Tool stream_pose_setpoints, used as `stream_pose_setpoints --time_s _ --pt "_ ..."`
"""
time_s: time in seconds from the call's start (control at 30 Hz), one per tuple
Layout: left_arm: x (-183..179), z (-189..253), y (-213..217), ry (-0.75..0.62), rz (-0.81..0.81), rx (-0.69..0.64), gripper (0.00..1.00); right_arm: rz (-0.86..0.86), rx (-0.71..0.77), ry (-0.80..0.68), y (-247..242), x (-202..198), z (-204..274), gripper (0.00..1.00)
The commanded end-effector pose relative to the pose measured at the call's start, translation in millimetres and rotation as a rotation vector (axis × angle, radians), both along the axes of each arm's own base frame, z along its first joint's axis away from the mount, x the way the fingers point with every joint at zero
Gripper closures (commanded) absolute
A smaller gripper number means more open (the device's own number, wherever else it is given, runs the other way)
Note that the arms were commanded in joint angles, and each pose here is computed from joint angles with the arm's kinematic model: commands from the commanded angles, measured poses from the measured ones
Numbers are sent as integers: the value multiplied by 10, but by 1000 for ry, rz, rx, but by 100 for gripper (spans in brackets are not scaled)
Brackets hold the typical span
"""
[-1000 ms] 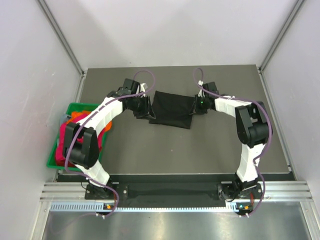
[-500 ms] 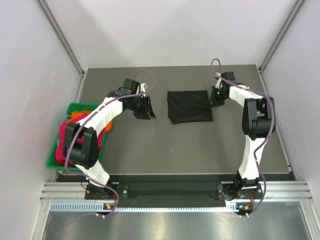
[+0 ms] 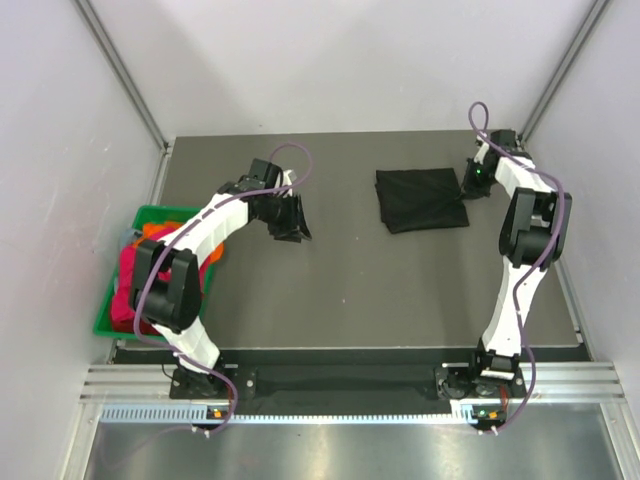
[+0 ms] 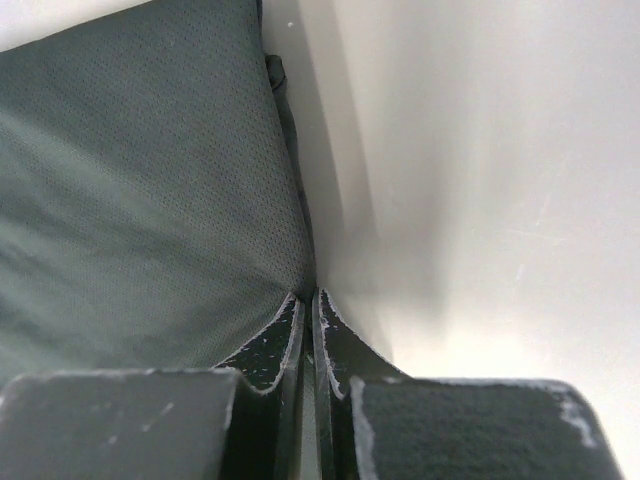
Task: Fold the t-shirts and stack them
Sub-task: Neatly place the folded tshirt to the corner
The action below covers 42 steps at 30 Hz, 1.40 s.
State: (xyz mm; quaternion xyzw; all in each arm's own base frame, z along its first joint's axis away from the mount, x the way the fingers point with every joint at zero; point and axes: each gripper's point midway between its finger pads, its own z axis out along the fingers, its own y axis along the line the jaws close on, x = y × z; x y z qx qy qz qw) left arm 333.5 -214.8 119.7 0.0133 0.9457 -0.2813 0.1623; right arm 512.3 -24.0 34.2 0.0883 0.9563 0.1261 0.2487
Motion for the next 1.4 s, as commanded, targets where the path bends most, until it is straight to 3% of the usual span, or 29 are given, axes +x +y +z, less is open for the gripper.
stream_pose_setpoints --time_s 0.0,0.27,0.8,1.23,1.37 --pt "44 89 -46 -25 -17 -23 60 -12 -51 -17 -246 87 32 100" --pt "33 86 -47 -23 -18 -25 60 -117 -76 -16 -721 85 27 100" --pt "34 100 -8 -39 -16 -6 60 -245 -143 -134 -1477 548 281 100" --pt "51 62 -4 -35 -14 3 60 -311 -181 -229 -1830 768 449 100" --pt "43 96 -7 -40 -12 -4 60 -306 -190 -279 -1784 791 762 77"
